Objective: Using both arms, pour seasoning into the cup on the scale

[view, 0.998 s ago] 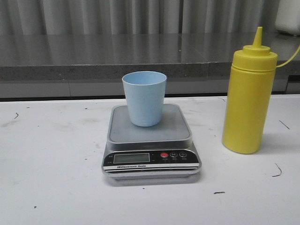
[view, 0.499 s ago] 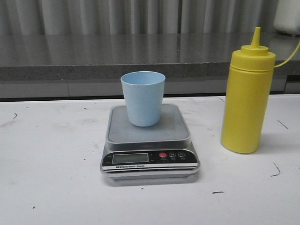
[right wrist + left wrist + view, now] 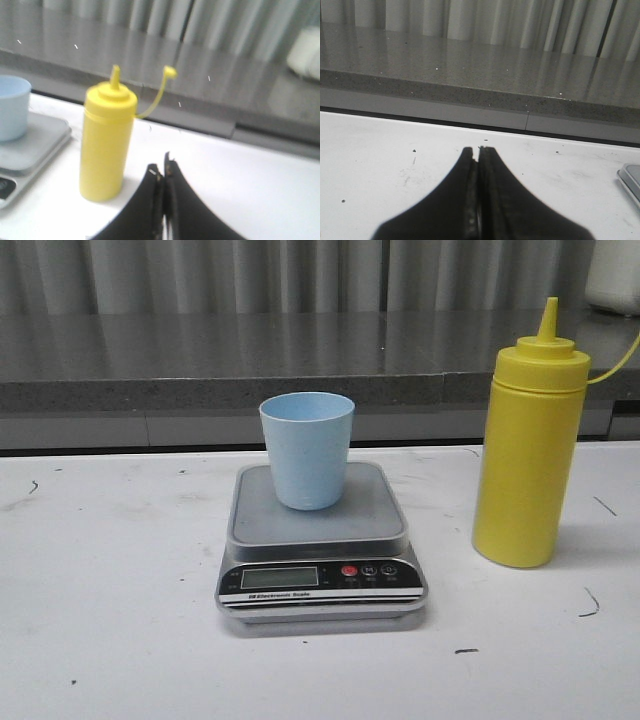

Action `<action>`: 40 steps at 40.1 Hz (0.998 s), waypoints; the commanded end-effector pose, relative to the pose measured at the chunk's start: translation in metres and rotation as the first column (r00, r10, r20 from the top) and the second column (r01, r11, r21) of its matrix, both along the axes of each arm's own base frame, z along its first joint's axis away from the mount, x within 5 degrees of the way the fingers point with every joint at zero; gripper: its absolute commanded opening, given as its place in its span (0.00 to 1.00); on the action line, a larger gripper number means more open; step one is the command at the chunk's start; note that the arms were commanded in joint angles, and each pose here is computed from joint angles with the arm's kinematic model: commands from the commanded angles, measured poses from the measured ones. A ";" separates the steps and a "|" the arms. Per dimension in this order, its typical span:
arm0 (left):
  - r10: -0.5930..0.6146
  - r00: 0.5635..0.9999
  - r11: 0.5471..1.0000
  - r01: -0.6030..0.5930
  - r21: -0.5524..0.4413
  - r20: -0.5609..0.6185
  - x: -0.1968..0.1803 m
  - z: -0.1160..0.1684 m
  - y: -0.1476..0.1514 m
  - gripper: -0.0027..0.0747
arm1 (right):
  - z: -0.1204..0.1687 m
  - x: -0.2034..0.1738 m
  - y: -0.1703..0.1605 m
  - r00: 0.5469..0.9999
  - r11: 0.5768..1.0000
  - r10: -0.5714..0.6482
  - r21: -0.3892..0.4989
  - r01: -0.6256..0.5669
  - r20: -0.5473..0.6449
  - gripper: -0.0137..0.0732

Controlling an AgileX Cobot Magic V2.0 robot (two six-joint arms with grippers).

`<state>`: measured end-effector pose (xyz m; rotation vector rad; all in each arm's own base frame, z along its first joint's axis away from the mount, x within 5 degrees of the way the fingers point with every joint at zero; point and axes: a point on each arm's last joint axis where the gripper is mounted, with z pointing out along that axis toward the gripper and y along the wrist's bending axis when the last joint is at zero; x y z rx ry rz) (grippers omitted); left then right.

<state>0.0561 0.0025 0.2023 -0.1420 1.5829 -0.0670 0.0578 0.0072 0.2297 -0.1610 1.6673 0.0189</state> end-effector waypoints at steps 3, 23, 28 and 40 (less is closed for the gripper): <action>0.005 0.997 1.000 -0.005 -0.005 0.077 0.000 0.000 0.000 0.01 | -0.004 -0.005 -0.006 0.997 0.992 -0.078 0.104 0.075 0.028 0.02; 0.005 0.997 1.000 -0.005 -0.005 0.074 0.000 0.000 0.000 0.01 | -0.036 -0.003 -0.005 0.997 0.992 -0.073 0.107 0.069 0.031 0.02; 0.005 0.997 1.000 -0.005 -0.005 0.074 0.000 0.000 0.000 0.01 | -0.036 -0.003 -0.005 0.997 0.992 -0.073 0.107 0.069 0.030 0.02; 0.005 0.997 1.000 -0.005 -0.005 0.074 0.000 0.000 0.000 0.01 | -0.036 -0.003 -0.005 0.997 0.992 -0.073 0.107 0.069 0.031 0.02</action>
